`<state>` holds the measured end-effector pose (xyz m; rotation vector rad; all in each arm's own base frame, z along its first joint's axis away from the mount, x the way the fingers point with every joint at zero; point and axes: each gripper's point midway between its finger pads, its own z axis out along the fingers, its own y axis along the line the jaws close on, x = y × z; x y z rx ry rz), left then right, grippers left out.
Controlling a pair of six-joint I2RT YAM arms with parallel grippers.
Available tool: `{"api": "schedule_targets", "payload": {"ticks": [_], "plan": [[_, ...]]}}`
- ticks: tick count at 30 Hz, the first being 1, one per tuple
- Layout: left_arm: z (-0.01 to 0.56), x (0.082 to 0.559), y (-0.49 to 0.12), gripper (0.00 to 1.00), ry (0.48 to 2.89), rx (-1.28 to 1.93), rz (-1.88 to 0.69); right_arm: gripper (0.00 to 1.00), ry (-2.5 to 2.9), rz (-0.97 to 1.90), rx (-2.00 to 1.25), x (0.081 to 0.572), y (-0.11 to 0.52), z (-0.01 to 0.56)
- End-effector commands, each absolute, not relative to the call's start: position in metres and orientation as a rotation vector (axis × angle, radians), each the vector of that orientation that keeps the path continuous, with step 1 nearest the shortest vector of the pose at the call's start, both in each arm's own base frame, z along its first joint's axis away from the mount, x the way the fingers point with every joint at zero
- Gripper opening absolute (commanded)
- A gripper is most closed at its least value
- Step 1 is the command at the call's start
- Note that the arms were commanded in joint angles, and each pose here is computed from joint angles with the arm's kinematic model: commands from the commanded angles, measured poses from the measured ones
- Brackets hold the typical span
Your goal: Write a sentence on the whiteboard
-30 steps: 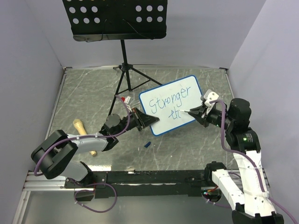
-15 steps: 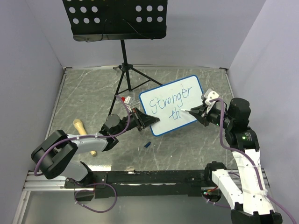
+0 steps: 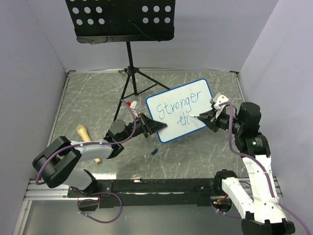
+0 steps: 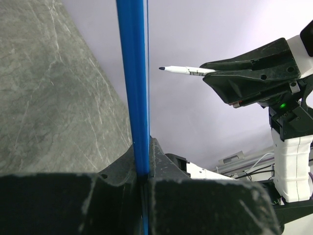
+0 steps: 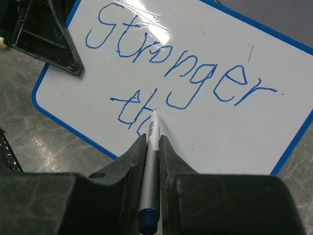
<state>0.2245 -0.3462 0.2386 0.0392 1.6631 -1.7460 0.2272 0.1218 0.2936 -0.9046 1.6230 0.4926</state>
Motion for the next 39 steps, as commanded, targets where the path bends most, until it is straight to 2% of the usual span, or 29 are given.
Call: {"api": "schedule_targets", "payload": {"ticks": [1,39], "plan": [[0.3033,0.2127,-0.3383,0.01,1.393,0.12,-1.831,0.0,1.584,0.479,-0.901,0.2312,0.1217,0.3012],[0.3,0.212,-0.3383,0.01,1.398,0.113,-1.832,0.0,1.584,0.486,-0.901,0.2297,0.1215,0.2991]]}}
